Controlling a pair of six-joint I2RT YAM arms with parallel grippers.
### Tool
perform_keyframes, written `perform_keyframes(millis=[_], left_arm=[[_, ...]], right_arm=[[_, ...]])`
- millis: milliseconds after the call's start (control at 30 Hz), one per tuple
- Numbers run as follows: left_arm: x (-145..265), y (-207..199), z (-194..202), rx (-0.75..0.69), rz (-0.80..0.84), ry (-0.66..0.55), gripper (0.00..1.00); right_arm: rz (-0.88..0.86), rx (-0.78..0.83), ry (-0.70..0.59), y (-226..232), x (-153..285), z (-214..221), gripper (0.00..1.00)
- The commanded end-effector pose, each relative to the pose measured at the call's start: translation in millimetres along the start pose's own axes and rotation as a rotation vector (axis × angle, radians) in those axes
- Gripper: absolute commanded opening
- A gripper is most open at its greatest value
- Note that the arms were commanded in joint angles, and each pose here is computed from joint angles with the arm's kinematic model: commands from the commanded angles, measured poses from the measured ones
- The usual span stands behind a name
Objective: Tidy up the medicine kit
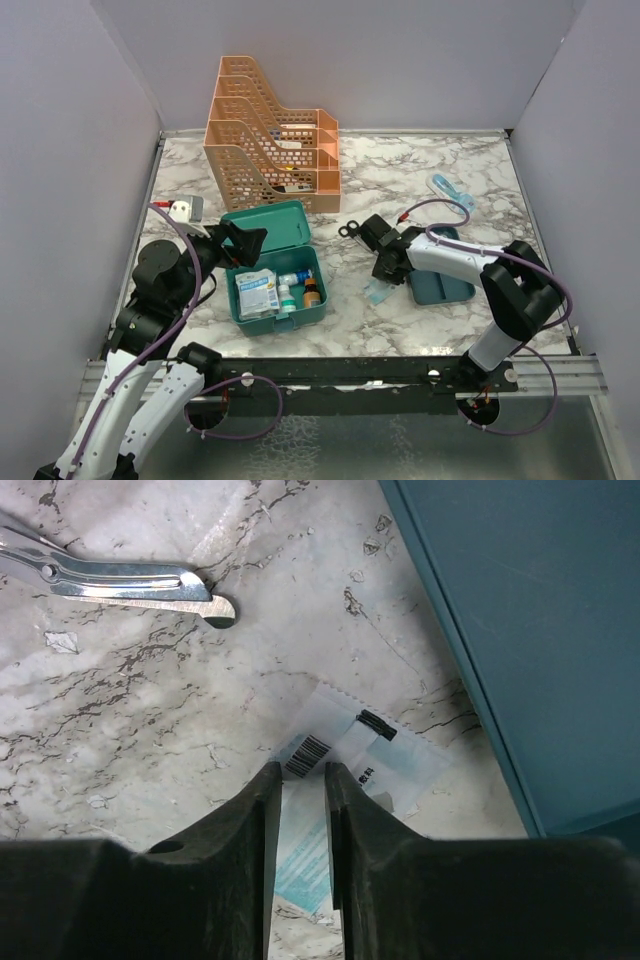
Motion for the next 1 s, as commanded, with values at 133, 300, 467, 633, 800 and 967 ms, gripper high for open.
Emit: perform_keyframes(millis=[133,300,467,633,800,967], left_arm=[[4.0,2.2,0.2,-0.019,-0.007,-0.007,0.91],[8.0,3.6,-0.2,-0.029,-0.015,-0.015,0.91],[10.5,5.3,5.9,-0.022,-0.010,-0.010,0.90],[12.9,10.3,16.0,-0.021,-0.016,0.001,0.91],[19.3,16.5,29.5,-0.021,-0.023,0.019,0.91],[22.8,19.3,40.4,-0.005,-0.015,0.033,0.91]], right_arm=[[0.058,0.028,0.030,-8.7,-12.2,11.8,0.07],[0.033,0.083,-0.014,-2.4,-2.1,-2.3,0.01],[-0.032,0.178,-0.106,0.9,25.7,-26.3,0.01],[0.020,0.140,-0.231,-20.0,57.5,-50.1,0.01],[0.023,0.084,-0.276,-34.0,74.0,-60.7,0.01],[0.010,0.034,-0.141,-34.5,60.7,-34.2,0.40]])
Point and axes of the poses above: each gripper's point midway between its finger pads, its own x axis back along the fingers, its own y axis along the line the jaws close on, z = x × y, the point moved 5 cm from there along x, back along the fingers, and after that the axes turned 2 degrees about x, right-handed, at the moved point
